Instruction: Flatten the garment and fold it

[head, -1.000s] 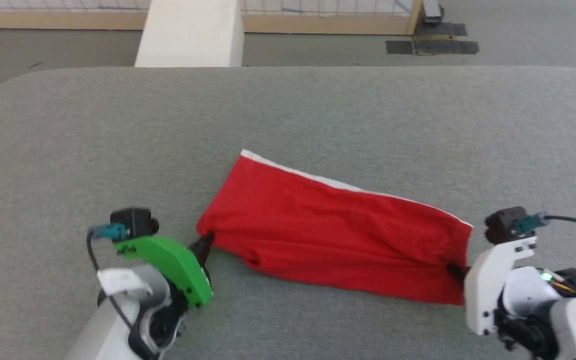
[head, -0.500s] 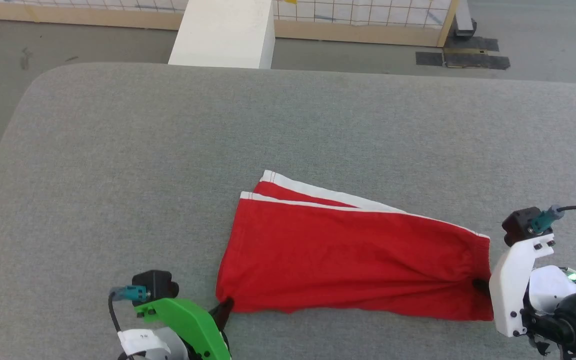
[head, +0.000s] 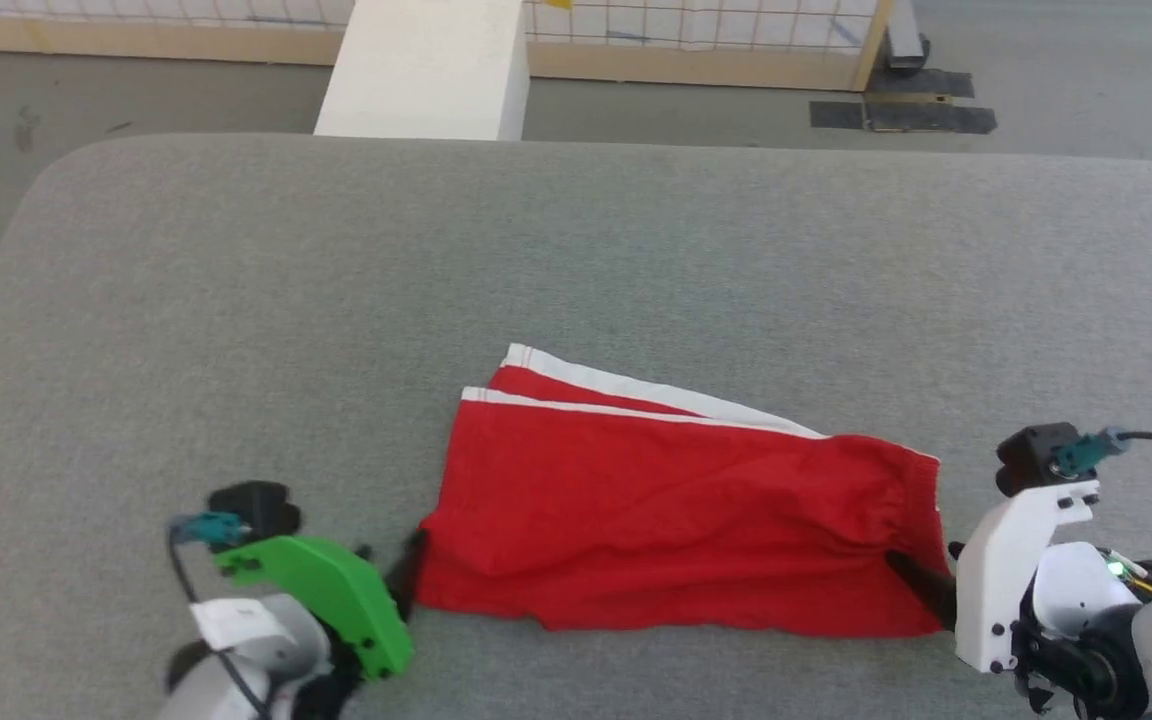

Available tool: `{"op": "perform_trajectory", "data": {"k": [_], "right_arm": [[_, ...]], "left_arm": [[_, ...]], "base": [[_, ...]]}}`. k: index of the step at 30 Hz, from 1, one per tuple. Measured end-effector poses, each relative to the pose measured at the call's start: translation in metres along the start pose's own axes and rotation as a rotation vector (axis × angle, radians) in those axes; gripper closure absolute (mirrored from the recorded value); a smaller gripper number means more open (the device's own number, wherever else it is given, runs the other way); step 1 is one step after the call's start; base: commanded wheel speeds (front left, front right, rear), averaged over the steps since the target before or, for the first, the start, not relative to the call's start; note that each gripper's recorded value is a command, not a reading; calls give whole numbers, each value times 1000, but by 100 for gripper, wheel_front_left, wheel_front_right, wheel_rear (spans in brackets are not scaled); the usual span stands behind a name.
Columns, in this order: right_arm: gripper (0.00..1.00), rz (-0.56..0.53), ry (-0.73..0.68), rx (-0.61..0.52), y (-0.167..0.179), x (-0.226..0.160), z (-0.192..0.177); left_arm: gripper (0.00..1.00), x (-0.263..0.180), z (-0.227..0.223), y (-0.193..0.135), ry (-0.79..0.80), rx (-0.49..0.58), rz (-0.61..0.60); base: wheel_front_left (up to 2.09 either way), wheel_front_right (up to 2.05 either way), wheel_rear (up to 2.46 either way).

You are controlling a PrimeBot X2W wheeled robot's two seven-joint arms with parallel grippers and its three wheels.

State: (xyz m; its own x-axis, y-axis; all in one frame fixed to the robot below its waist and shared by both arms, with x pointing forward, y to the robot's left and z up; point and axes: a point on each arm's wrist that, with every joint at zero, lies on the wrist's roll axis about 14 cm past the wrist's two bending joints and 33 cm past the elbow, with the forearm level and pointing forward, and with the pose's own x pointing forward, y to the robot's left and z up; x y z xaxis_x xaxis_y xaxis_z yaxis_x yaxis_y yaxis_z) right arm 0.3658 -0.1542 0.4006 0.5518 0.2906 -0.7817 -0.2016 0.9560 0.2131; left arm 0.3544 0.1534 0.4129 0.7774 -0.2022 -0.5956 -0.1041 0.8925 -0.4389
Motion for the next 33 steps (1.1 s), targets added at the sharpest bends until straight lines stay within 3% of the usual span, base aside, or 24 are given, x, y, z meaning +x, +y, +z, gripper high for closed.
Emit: {"op": "perform_trajectory", "data": {"k": [3,7,11,15,19,28,29,30,31,33], "right_arm": [[0,-6,-56,43,-2,-7,1],[0,-39,-158,89,-8,-21,8],[0,-72,-203,127,-11,-27,6],[0,-101,-175,136,-13,-23,0],[0,-127,-118,117,-18,-11,-1],[0,-76,18,66,1,28,-6],[55,-73,23,64,1,30,-5],[63,-69,24,64,2,32,-4],[100,-65,20,65,3,33,-2],[100,-59,22,78,0,34,-2]], "left_arm": [[0,-4,22,15,-52,34,63],[0,-18,82,22,-305,162,117],[0,-38,134,-4,-621,335,48],[0,-43,143,-16,-777,453,3],[0,-34,136,-20,-777,439,-4],[0,-34,139,-10,-813,392,35],[0,-34,139,-9,-815,389,37],[0,-35,139,-8,-817,386,42],[0,-35,139,-6,-816,386,46],[0,-35,137,-4,-815,386,49]], "base": [[0,0,0],[0,0,0],[0,0,0],[0,0,0],[0,0,0],[0,0,0],[0,0,0],[0,0,0],[0,0,0],[0,0,0]]}}
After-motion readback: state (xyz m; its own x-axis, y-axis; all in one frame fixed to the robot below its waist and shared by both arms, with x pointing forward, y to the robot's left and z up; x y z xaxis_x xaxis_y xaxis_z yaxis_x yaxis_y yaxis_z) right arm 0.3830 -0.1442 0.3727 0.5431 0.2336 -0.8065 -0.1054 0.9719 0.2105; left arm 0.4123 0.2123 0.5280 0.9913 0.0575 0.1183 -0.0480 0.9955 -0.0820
